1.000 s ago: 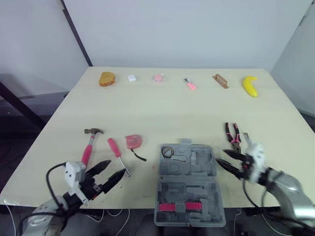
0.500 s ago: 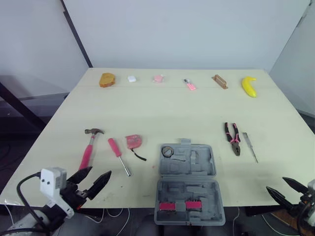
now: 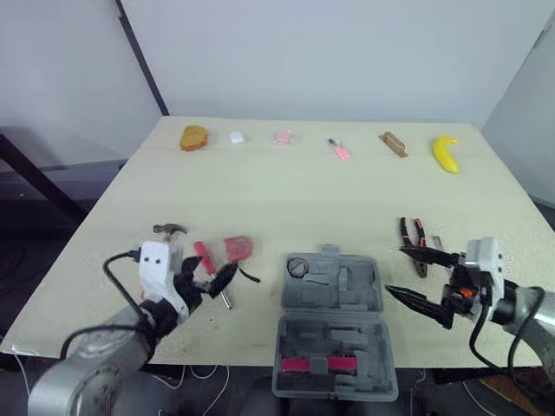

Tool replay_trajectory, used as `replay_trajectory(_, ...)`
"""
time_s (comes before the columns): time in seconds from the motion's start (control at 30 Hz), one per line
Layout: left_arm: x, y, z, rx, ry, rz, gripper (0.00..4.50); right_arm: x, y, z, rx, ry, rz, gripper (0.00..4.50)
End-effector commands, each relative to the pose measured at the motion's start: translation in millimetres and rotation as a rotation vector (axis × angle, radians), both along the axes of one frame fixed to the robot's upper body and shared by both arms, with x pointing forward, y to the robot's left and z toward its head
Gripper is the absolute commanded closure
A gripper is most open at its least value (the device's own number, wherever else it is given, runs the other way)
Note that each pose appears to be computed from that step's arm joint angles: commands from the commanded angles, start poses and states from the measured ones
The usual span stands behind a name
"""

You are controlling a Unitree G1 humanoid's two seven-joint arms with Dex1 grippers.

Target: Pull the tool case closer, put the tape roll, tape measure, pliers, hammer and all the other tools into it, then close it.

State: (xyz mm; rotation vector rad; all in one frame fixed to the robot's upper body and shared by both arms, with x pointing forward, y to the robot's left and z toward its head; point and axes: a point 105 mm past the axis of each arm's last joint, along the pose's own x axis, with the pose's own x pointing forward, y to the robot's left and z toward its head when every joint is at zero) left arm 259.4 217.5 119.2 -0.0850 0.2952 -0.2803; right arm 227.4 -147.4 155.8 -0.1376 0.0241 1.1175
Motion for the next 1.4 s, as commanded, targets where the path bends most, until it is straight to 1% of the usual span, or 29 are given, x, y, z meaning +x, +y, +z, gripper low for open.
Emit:
replay_trajectory(0.03,5,13,-3,0.014,0.046,0.073,0.0,-9,16,13,0.003,-0.03,0.13,0.07)
replay_trajectory(0.1,7,21,-12,0.016,0.083,0.135,0.0,-14,24,15,-0.018,-0.04,0.211,0.07)
replay_trajectory(0.13,6,21,-16,0.021,0.097,0.131,0.0,-15,25,15,-0.025,-0.044,0.233,0.07)
replay_trajectory(0.33,10,23,-41,0.01,0.136,0.182,0.0,-6,22,11,-0.032,-0.043,0.247,0.07)
replay_trajectory(0.5,12,9,-51,-0.021,0.125,0.14,0.0,-4,19,9,-0.034,-0.048,0.242,0.07)
replay_trajectory(0.63,15,4,-53,-0.012,0.081,0.116,0.0,-5,17,8,-0.033,-0.043,0.238,0.07)
replay_trajectory(0.77,16,1,-61,-0.004,0.079,0.105,0.0,-5,18,8,-0.033,-0.045,0.235,0.07)
replay_trajectory(0.8,17,0,-62,0.013,0.074,0.096,0.0,-6,18,8,-0.032,-0.045,0.234,0.07)
replay_trajectory(0.9,18,-5,-64,0.044,0.06,0.085,0.0,-6,18,8,-0.035,-0.044,0.23,0.07)
replay_trajectory(0.93,19,-9,-61,0.064,0.039,0.064,0.0,-6,18,8,-0.035,-0.042,0.23,0.07)
replay_trajectory(1.0,19,-14,-58,0.07,0.022,0.055,0.0,-7,18,8,-0.036,-0.04,0.229,0.07)
replay_trajectory(1.07,19,-20,-50,0.102,-0.022,0.03,0.0,-8,18,9,-0.035,-0.04,0.228,0.07)
replay_trajectory(1.13,19,-22,-44,0.104,-0.04,0.044,0.0,-7,18,10,-0.034,-0.039,0.227,0.07)
replay_trajectory(1.23,18,-23,-43,0.113,-0.03,0.053,0.0,-7,18,11,-0.033,-0.036,0.224,0.07)
replay_trajectory(1.4,22,-24,-46,0.087,0.015,0.101,0.0,-6,20,14,-0.027,-0.042,0.227,0.07)
